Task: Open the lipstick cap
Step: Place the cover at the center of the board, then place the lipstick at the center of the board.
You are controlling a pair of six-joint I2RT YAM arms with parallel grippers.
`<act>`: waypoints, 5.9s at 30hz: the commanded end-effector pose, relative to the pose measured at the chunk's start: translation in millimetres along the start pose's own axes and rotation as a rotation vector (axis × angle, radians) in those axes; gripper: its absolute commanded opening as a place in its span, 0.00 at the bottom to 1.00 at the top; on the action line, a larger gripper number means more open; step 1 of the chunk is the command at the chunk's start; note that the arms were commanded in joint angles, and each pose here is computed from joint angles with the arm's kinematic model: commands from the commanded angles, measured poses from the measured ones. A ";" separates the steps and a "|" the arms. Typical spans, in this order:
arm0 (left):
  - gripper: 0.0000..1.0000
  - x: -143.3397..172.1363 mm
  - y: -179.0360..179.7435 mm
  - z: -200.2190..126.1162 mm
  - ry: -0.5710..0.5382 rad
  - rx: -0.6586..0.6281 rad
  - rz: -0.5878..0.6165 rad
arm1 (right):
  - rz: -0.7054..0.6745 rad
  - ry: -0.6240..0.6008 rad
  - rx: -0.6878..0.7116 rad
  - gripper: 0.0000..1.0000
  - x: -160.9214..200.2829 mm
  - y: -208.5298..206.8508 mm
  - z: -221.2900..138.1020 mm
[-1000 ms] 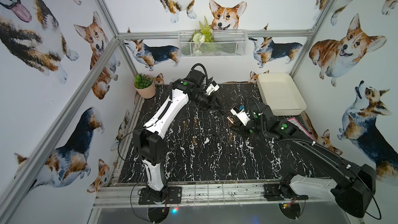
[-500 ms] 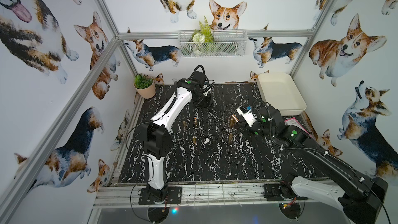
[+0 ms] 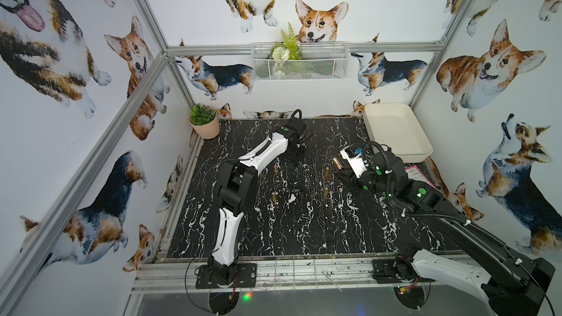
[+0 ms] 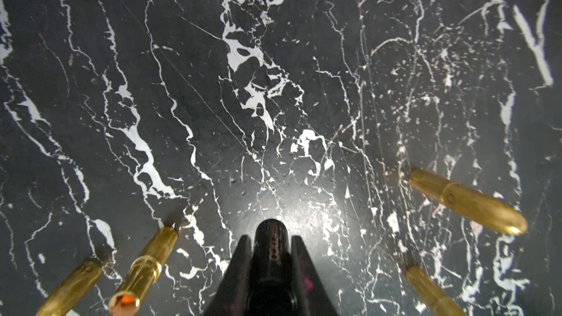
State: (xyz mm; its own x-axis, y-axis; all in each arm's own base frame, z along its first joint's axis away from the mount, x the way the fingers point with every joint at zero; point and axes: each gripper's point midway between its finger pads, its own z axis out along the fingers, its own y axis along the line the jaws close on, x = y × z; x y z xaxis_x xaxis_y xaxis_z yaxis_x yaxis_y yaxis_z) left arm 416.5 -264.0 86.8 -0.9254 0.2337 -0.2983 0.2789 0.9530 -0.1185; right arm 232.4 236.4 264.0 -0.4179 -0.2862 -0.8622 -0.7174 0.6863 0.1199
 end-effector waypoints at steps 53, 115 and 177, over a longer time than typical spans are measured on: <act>0.42 30.2 18.3 38.6 -0.074 -0.088 -0.093 | 0.001 0.010 0.024 0.00 2.0 -5.7 14.6; 0.59 36.8 -117.6 -204.9 -0.006 0.873 -0.022 | -0.033 0.073 -0.030 0.00 -6.0 5.9 60.4; 0.24 37.5 -122.2 -193.2 0.026 0.853 -0.005 | -0.079 0.088 0.003 0.22 -7.0 3.4 68.8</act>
State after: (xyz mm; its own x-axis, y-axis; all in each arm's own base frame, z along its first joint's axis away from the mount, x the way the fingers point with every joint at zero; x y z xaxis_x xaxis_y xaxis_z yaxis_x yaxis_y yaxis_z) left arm 298.0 -334.3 269.8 -0.9325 0.2433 -0.2671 0.3556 0.4878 -0.7972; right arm 268.2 285.5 229.5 -0.4389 -0.3982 -0.8055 -0.7435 0.6643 0.0768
